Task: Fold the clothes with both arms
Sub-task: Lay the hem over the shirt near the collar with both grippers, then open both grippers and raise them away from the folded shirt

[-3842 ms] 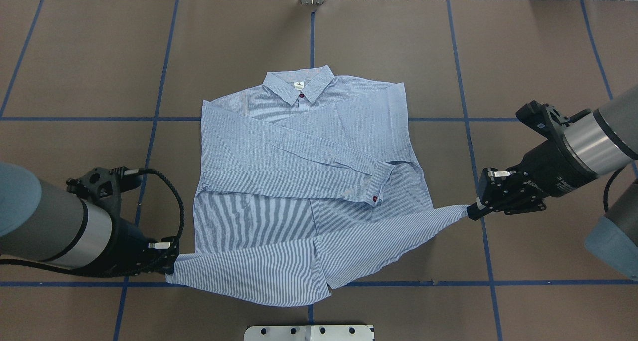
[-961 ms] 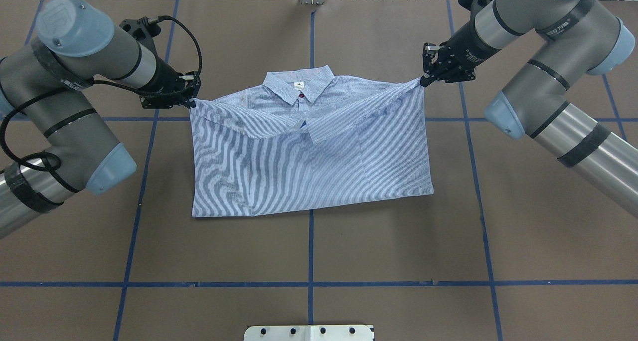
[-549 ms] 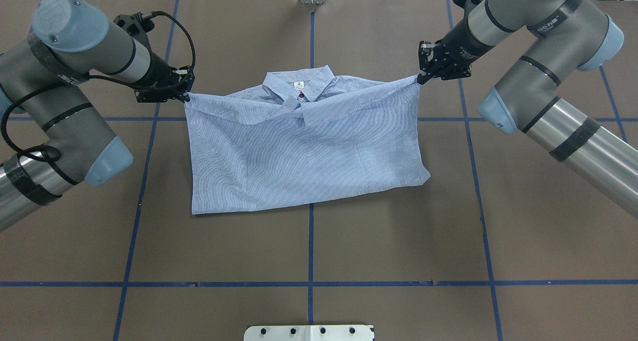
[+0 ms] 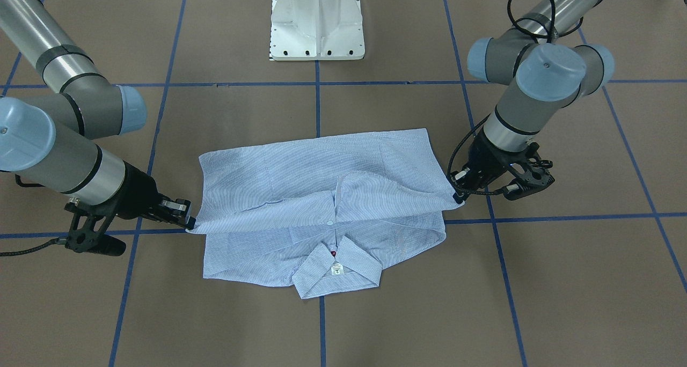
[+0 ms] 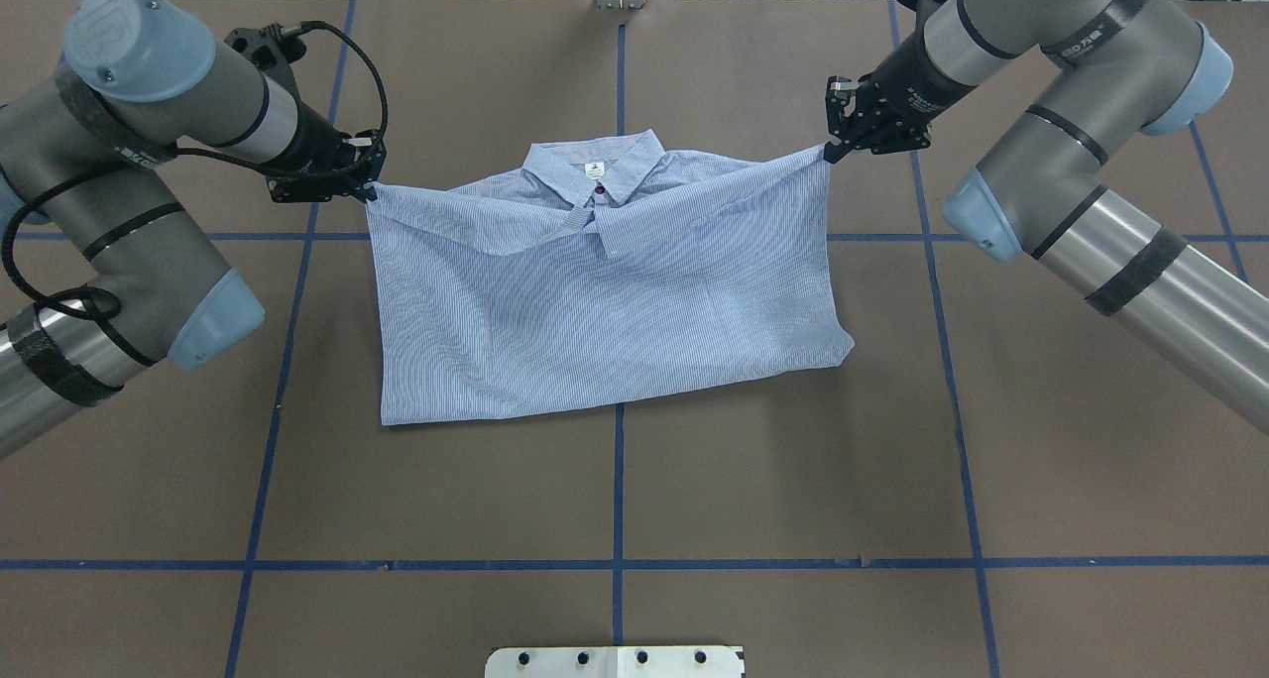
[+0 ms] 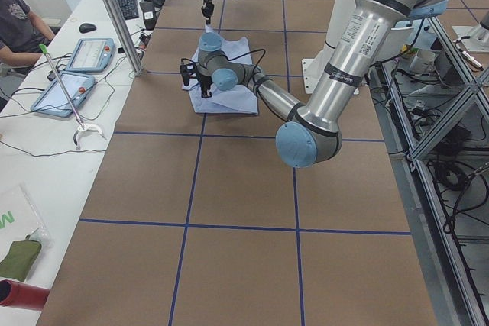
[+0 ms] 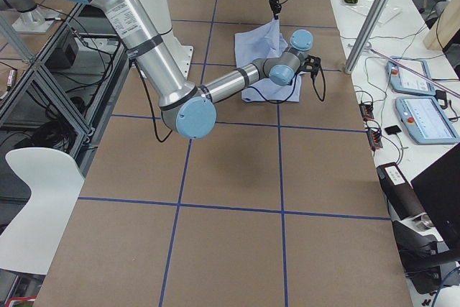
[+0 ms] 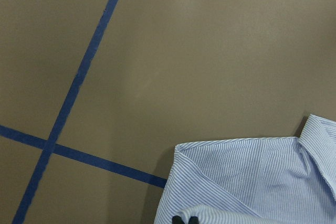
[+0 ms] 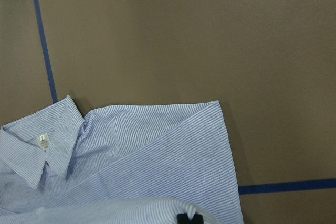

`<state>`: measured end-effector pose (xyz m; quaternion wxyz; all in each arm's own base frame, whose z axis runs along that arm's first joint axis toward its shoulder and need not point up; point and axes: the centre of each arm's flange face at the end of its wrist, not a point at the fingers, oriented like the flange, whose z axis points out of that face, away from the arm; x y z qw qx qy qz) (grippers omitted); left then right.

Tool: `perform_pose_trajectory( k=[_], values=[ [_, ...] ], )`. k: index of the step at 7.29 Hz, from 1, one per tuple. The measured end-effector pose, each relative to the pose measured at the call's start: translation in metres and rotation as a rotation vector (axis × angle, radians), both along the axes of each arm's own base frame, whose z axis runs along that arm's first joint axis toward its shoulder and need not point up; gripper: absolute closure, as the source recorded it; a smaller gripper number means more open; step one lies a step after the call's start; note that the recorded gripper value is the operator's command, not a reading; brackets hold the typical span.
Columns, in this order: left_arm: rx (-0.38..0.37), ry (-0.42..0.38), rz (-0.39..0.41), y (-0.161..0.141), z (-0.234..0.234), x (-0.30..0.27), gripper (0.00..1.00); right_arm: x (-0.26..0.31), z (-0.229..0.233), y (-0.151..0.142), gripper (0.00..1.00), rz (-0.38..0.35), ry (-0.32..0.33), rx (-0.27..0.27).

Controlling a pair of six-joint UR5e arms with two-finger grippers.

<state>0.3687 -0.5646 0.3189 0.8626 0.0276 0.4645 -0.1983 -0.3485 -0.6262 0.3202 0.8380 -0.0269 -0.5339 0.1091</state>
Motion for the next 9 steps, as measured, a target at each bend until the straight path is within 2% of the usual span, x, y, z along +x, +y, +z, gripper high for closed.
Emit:
perform_pose_trajectory(
  k=[1,4,6,9],
  values=[
    [0.000,0.001,-0.001,0.001,-0.001,-0.001,0.01,-0.001,-0.001,0.000,0.00,0.000,-0.001,0.003],
    [0.007,0.004,-0.009,0.003,-0.005,-0.008,0.00,-0.001,0.001,-0.002,0.00,0.008,0.016,0.028],
    [0.003,0.000,-0.018,0.004,-0.013,-0.019,0.00,0.005,0.011,0.008,0.00,-0.019,0.010,0.033],
    [-0.002,-0.005,-0.019,0.016,-0.035,-0.032,0.00,-0.003,0.050,0.085,0.00,-0.103,0.009,0.017]
  ],
)
